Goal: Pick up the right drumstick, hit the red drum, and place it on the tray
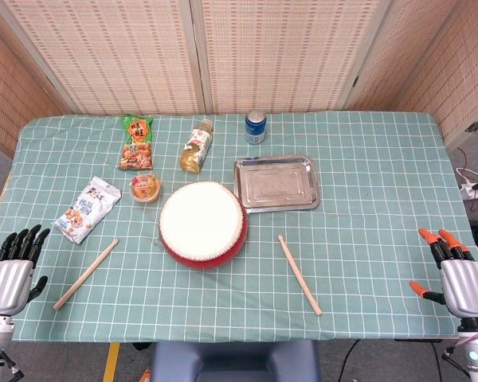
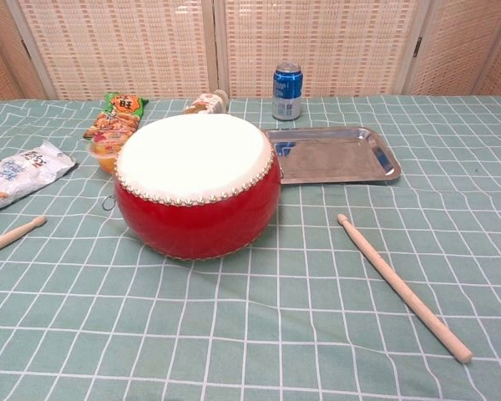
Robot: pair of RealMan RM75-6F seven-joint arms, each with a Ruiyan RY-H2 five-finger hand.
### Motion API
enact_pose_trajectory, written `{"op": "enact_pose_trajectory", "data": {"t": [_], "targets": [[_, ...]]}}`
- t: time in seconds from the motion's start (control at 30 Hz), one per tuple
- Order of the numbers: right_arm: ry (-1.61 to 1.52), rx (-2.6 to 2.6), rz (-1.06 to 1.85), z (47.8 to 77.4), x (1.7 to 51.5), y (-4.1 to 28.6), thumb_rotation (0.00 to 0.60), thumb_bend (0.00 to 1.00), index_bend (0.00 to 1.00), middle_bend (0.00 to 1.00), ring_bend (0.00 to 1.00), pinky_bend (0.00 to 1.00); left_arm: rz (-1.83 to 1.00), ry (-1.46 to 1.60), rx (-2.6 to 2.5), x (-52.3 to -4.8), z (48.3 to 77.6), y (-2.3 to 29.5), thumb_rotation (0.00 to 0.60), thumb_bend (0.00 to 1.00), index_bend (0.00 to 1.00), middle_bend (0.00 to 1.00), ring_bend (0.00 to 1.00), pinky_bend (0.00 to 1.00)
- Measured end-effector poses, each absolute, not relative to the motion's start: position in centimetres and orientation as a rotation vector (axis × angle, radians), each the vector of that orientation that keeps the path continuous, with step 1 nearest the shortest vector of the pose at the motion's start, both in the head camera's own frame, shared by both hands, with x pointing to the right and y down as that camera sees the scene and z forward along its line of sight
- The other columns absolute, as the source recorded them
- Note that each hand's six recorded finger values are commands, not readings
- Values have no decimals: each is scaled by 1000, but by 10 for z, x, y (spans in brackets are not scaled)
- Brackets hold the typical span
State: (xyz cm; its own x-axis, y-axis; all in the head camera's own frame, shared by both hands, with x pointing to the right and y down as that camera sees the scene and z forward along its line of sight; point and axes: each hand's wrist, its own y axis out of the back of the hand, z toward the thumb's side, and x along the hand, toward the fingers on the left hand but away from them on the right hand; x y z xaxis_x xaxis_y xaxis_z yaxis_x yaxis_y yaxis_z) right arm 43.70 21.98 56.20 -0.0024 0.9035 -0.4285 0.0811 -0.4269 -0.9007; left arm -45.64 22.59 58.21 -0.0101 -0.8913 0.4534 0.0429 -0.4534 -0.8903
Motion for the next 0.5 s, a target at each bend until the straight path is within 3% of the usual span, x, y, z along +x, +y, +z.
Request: {"op": "enact_pose_trajectory", "data": {"t": [0.5], "targets": [[-1036, -1673, 1411, 557, 423, 222, 600, 80, 140, 195, 113, 237, -1534, 950, -1511, -454, 574, 231, 600, 248, 0, 0, 0, 34]]}}
